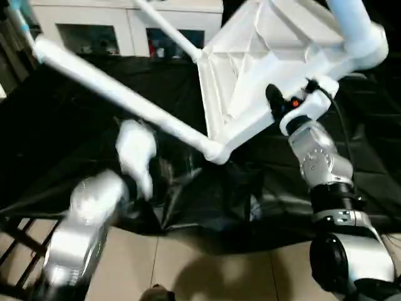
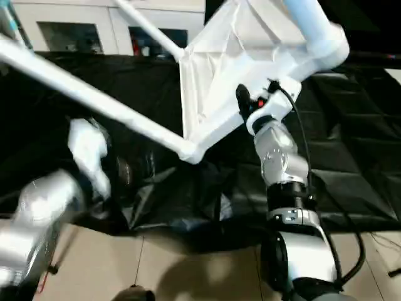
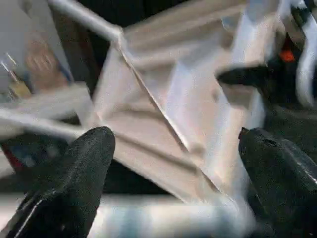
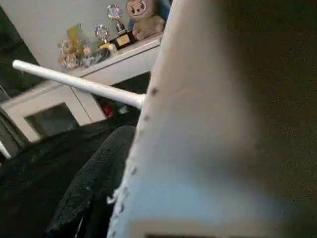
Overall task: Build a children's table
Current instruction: Flip table
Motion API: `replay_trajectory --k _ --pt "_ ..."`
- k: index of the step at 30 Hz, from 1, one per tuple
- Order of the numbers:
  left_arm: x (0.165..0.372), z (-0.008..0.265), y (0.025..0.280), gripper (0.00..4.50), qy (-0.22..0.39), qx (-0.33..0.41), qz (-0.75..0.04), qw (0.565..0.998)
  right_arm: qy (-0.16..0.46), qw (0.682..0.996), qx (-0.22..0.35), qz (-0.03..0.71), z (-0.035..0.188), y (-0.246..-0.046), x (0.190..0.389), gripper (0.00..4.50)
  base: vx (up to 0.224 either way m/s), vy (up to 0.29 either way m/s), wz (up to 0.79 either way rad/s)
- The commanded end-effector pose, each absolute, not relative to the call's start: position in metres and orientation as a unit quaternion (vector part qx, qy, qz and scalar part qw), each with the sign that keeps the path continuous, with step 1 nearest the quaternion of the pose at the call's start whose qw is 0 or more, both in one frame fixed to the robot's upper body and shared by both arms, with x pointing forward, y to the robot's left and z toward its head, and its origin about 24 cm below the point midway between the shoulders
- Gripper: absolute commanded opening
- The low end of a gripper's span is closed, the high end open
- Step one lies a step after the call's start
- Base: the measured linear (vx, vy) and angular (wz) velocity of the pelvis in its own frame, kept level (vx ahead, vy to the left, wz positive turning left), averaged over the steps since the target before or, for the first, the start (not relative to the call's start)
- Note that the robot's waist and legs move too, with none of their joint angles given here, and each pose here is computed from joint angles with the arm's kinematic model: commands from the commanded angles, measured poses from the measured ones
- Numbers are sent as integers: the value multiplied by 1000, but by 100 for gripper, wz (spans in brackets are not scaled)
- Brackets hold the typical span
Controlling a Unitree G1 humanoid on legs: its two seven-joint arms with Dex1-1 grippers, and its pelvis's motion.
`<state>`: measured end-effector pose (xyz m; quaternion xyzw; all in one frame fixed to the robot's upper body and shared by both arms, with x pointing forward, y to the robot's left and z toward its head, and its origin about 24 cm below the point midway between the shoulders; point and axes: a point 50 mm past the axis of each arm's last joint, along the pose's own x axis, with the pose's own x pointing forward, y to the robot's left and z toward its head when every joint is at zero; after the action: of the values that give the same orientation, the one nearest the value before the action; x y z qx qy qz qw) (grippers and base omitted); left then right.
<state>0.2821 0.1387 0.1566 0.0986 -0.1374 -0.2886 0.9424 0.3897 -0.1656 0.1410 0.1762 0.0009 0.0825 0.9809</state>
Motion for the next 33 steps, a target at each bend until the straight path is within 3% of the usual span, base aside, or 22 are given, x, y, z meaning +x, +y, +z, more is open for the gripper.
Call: replay_trajectory --k 1,6,8,13,20,25,26,33 --pt "285 168 140 450 -168 115 -272 941 9 996 64 56 146 -178 390 214 0 0 0" --pt "289 175 133 450 -183 145 -280 931 13 999 31 38 152 -183 390 214 0 0 0" --pt "294 173 132 450 -155 187 -258 935 16 1000 8 25 156 -185 390 213 0 0 0" --pt "293 178 121 450 -170 232 -337 896 20 999 -37 17 162 -186 390 212 0 0 0" --pt "297 203 113 450 -194 288 -358 867 50 990 -114 64 161 -175 386 211 0 0 0" --pt "300 230 108 450 -241 335 -356 839 62 988 -128 62 158 -173 387 211 0 0 0" --pt "300 233 107 450 -247 340 -357 834 63 988 -129 64 157 -173 387 244 0 0 0" --pt "286 270 98 450 -328 400 -353 780 53 985 -141 83 147 -166 382 304 0 0 0"
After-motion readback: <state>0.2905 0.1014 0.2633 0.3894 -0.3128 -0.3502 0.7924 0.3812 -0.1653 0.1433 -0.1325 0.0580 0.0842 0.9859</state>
